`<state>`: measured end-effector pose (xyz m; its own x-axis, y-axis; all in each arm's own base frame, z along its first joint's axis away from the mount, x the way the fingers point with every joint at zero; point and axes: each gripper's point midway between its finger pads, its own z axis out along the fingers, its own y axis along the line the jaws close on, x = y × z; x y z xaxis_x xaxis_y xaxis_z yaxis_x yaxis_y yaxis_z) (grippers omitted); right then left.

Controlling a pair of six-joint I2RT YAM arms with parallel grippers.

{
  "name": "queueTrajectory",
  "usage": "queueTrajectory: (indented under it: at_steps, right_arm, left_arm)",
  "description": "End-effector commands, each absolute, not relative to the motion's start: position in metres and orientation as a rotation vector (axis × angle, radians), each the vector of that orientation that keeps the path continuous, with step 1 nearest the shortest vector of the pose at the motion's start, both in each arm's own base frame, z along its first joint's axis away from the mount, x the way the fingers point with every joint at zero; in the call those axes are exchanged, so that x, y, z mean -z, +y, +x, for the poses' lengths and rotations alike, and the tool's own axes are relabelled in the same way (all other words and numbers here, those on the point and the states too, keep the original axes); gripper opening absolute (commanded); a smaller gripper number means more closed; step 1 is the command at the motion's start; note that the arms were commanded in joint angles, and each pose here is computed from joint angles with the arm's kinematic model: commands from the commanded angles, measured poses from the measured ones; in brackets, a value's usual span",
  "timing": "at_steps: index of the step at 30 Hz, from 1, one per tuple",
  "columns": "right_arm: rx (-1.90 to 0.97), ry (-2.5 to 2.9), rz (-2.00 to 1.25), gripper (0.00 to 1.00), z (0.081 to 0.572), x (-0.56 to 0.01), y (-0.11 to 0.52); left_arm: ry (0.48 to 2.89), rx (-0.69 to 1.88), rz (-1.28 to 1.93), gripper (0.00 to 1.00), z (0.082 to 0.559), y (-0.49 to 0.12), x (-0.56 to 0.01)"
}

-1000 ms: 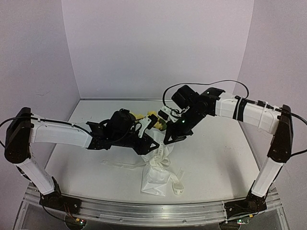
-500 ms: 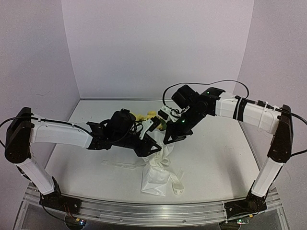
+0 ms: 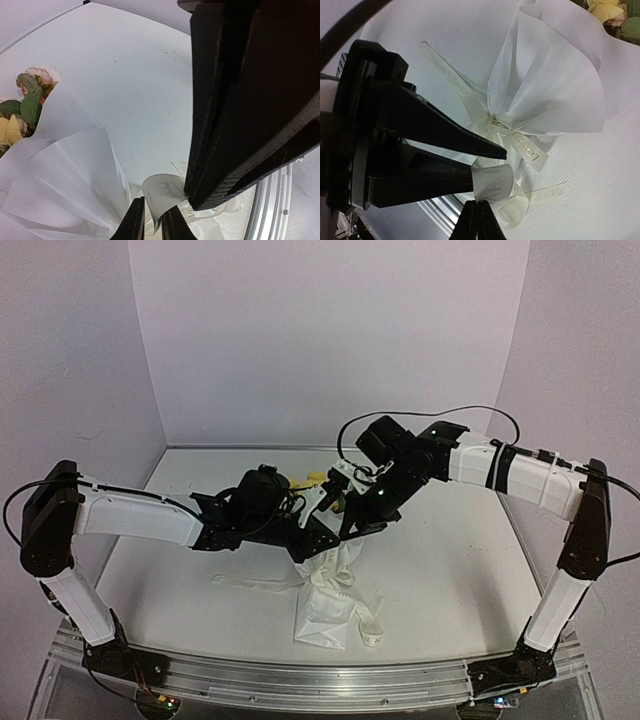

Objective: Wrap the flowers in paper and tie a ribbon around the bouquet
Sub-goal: Cross the half-tied ribbon over the folded bouquet.

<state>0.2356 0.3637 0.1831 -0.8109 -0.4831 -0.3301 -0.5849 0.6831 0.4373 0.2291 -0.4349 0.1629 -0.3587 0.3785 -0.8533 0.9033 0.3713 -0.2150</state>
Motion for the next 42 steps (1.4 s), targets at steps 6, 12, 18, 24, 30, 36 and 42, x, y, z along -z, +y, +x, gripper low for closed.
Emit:
queueTrajectory:
  at_steps: [6, 12, 18, 24, 30, 36, 42]
  right_arm:
    - [-0.714, 2.568, -0.851, 0.13, 0.24, -0.188, 0.351]
    - [-0.728, 2.359, -0.804, 0.36, 0.248, -0.176, 0.343]
    - [-0.793, 2.311, -1.003, 0.4, 0.222, -0.149, 0.359]
    - [-0.784, 2.297, -1.158, 0.35, 0.201, -0.124, 0.375]
    - [-0.747, 2.3, -1.219, 0.33, 0.189, -0.104, 0.382]
    - [-0.637, 2.285, -1.225, 0.32, 0.193, -0.086, 0.38]
    - [-0.573, 2.279, -1.163, 0.31, 0.207, -0.075, 0.382]
  left_arm:
    - [1.841, 0.907, 0.949, 0.0, 0.247, -0.429, -0.19]
    - [1.864, 0.847, 0.826, 0.0, 0.253, -0.405, -0.189]
    - [1.868, 0.851, 0.788, 0.0, 0.253, -0.396, -0.191]
    - [1.863, 0.867, 0.775, 0.0, 0.252, -0.393, -0.195]
    - [1.871, 0.872, 0.785, 0.0, 0.252, -0.393, -0.194]
    - [1.879, 0.882, 0.776, 0.0, 0.254, -0.392, -0.193]
    - [1.875, 0.913, 0.774, 0.0, 0.254, -0.391, -0.194]
